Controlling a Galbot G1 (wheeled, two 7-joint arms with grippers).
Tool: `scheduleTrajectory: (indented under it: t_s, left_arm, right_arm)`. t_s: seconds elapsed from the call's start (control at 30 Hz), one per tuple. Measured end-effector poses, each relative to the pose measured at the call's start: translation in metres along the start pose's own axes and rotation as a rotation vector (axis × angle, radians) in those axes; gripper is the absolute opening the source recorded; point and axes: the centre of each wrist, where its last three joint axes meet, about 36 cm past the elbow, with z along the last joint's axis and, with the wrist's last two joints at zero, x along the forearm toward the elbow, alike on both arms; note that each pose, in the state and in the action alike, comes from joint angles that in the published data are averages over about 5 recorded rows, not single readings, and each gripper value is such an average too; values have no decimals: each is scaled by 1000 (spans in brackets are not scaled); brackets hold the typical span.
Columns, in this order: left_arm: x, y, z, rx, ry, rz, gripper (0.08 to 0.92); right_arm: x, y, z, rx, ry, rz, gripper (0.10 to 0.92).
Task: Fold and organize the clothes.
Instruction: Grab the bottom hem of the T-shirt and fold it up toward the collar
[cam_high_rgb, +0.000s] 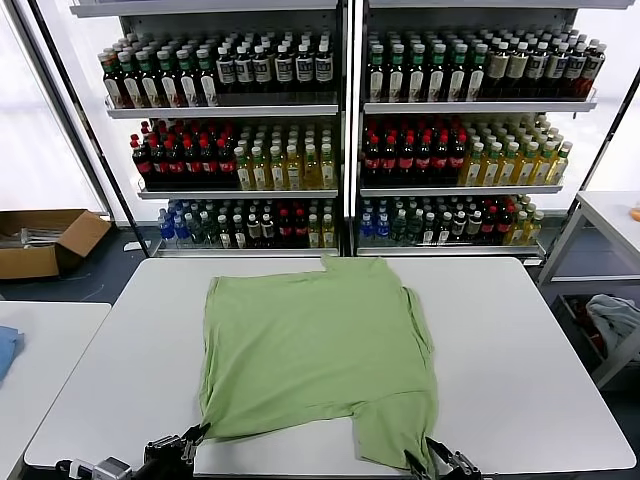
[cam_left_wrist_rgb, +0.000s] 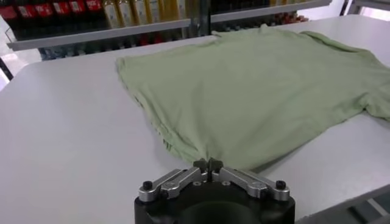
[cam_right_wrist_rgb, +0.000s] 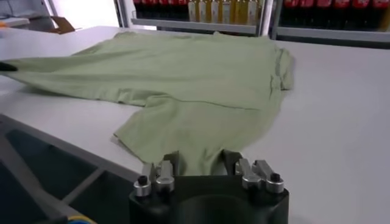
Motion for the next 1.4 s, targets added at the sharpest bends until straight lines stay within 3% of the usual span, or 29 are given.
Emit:
scheduleTrajectory:
  t_s: [0.23,0.33,0.87,1.1,1.4]
  left_arm:
    - [0,0,0,0,-1,1,92]
    - [2,0,-1,0,-2,-1,92]
    - [23,9,-9,-6,7,-15,92]
    - [22,17,-18,1,-4,-23,92]
    - [2,34,-40,12,-63,-13,92]
  right_arm:
    - [-1,4,7,-34,-22,-20,148]
    - [2,6,10,-52,-48,-42,108]
    - [42,2,11,-120,-178,-143,106]
    - [20,-9,-2,-157,-262,-120,106]
    - [-33,-32,-29,-194,-372,-78,106]
